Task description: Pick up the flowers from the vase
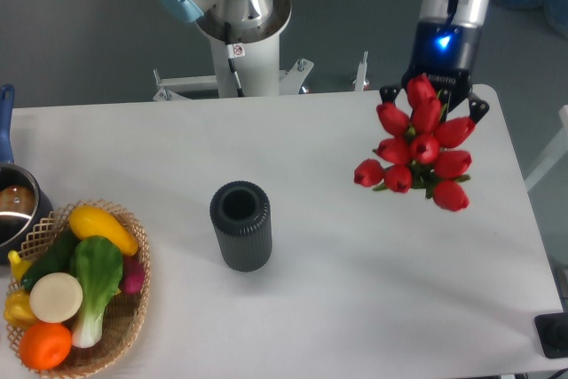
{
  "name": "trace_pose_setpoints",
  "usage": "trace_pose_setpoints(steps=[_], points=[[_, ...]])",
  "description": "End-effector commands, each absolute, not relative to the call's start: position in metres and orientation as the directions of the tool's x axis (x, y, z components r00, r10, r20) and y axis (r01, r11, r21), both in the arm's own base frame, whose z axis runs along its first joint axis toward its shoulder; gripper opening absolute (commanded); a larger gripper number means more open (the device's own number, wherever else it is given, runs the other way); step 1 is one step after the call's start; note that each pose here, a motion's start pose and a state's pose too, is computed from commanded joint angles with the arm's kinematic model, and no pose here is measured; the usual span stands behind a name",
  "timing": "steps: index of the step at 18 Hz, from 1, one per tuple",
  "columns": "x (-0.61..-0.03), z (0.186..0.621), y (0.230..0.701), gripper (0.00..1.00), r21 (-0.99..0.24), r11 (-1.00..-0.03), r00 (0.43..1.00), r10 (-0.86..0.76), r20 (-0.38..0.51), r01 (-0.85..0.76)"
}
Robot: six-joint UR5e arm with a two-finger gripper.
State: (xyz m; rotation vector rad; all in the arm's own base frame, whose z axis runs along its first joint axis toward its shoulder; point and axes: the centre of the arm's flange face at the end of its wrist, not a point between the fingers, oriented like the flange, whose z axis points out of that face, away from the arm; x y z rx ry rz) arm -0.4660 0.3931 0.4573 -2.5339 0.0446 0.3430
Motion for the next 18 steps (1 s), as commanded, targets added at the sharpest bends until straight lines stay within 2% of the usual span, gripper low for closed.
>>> trace_pose_setpoints(steps=[5,10,14,18], points=[[-0.45,0.438,0.423,0.17,-0.353,-0.928,0.952,-0.004,-0.307,-0.118],[-0.449,0.441,0.427,0.19,-0.273,-0.953,0.953,-0.049,-0.299,-0.134],[-0.445,0.439,0.425,0.18,-0.147,-0.976,0.968,-0.125,-0.217,-0.159],[-0.441,0.436,0.426,0.18,-0.114,-0.977,0.966,-0.156,-0.205,-0.182]])
